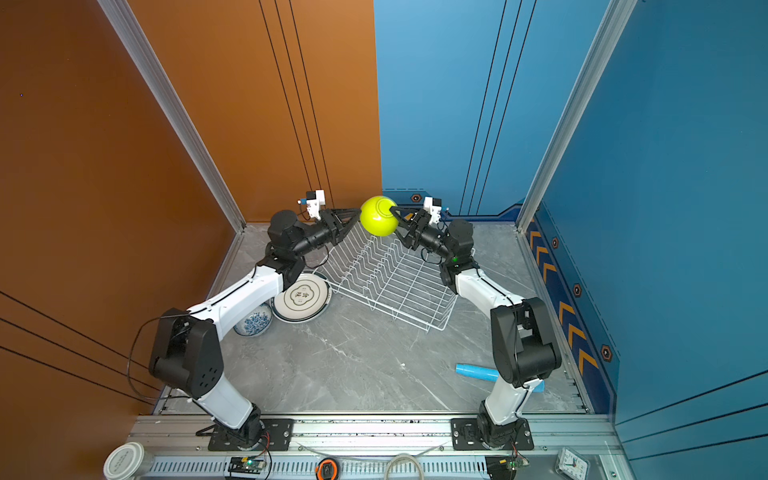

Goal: Unload the mixed dishes from the dish rack
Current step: 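Lift the green bowl above the rack while the left gripper approaches it, then close the left gripper on the green bowl and open the right gripper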

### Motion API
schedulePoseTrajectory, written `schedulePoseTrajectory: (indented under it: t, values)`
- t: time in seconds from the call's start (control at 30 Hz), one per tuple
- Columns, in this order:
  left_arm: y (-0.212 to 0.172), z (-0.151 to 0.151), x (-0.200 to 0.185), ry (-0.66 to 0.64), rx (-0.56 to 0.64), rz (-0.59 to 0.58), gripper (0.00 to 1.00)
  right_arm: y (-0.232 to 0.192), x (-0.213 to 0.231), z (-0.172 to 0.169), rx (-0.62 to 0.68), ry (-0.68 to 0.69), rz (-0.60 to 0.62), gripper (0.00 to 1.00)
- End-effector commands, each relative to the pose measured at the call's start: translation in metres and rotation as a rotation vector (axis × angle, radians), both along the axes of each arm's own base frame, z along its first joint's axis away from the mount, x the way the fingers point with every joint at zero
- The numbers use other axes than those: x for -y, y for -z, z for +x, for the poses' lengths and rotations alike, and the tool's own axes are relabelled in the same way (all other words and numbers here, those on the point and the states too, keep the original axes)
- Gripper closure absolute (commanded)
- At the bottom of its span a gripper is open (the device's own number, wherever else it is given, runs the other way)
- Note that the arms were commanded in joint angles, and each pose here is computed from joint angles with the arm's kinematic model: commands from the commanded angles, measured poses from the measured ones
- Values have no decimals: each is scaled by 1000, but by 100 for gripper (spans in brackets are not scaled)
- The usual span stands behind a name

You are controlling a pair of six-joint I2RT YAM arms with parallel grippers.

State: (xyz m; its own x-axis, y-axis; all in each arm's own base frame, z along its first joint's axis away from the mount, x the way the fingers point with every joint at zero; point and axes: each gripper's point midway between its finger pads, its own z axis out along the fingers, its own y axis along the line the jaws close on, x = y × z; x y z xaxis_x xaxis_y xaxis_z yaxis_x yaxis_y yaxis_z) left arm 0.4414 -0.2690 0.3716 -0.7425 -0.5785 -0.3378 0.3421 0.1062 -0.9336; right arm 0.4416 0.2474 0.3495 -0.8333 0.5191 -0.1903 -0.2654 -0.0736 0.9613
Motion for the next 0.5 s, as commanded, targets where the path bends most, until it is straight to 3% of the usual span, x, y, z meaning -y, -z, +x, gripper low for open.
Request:
schedulePoseTrajectory:
  t: [0.0,0.27,0.47]
  values:
    - [-32,-22,19,106,117,-28,78,-3,-16,-7,37,-65,16,48]
    - [-55,-29,22,131,206,-107,77,-13,-28,-10,45,-125,97,48]
    - [-72,-41,30,181,276,-133,77,-12,-34,-11,43,-147,73,48]
